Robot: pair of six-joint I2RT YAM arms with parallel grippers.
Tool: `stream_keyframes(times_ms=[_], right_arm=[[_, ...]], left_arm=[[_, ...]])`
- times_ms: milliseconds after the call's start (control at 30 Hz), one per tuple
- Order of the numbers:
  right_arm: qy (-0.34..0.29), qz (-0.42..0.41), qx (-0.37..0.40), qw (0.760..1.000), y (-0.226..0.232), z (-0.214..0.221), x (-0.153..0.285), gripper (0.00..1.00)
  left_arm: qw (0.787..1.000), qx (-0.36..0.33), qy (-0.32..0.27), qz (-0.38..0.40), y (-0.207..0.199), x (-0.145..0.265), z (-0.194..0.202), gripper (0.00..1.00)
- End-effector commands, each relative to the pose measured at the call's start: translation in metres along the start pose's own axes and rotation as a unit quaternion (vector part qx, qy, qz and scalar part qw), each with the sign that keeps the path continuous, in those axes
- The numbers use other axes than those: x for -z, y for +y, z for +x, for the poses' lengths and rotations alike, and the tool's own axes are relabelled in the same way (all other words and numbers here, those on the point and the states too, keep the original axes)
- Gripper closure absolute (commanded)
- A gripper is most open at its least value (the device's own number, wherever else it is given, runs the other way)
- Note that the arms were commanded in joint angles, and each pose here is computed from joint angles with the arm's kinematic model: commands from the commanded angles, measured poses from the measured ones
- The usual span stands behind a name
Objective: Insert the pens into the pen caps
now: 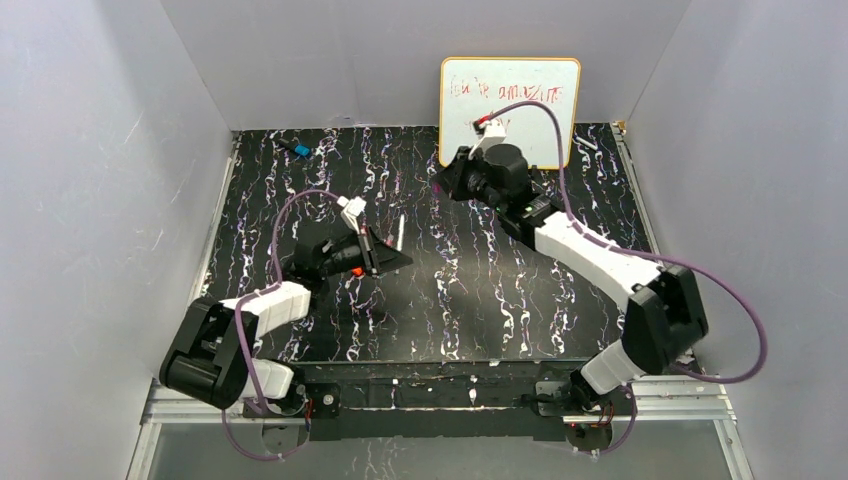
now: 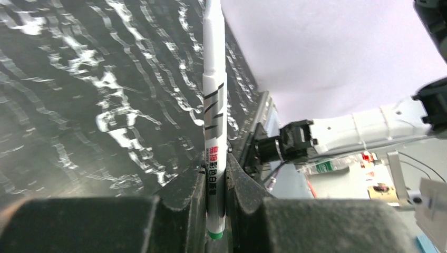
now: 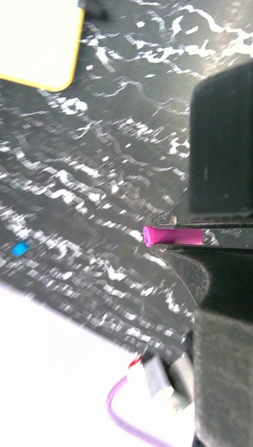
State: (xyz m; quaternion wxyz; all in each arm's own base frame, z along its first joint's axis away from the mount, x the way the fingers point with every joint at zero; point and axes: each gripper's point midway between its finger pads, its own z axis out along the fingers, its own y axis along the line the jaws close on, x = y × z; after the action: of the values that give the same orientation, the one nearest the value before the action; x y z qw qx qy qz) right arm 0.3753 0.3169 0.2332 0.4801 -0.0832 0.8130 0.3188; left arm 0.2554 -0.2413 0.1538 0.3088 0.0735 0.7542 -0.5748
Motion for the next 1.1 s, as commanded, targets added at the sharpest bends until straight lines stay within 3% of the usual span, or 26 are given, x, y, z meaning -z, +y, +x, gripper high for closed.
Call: stream_keyframes(times_ms=[0, 333, 1067], right_arm=[[-0.099, -0.084, -0.039, 0.991, 0.039, -0.048, 0.020, 0.99], [-0.105, -0.145, -0.046, 0.983, 0.069, -0.061, 0.044, 0.99], [-0.073, -0.153, -0.037, 0.985, 0.093, -0.029, 0.043, 0.99]], left_arm=[[0.994, -0.035, -0.041, 0.093, -0.062, -0.012, -0.011, 1.00], [0.989, -0.037, -0.055, 0.129, -0.084, -0.029, -0.017, 1.00], [0.989, -0.039, -0.060, 0.132, -0.088, -0.027, -0.019, 1.00]])
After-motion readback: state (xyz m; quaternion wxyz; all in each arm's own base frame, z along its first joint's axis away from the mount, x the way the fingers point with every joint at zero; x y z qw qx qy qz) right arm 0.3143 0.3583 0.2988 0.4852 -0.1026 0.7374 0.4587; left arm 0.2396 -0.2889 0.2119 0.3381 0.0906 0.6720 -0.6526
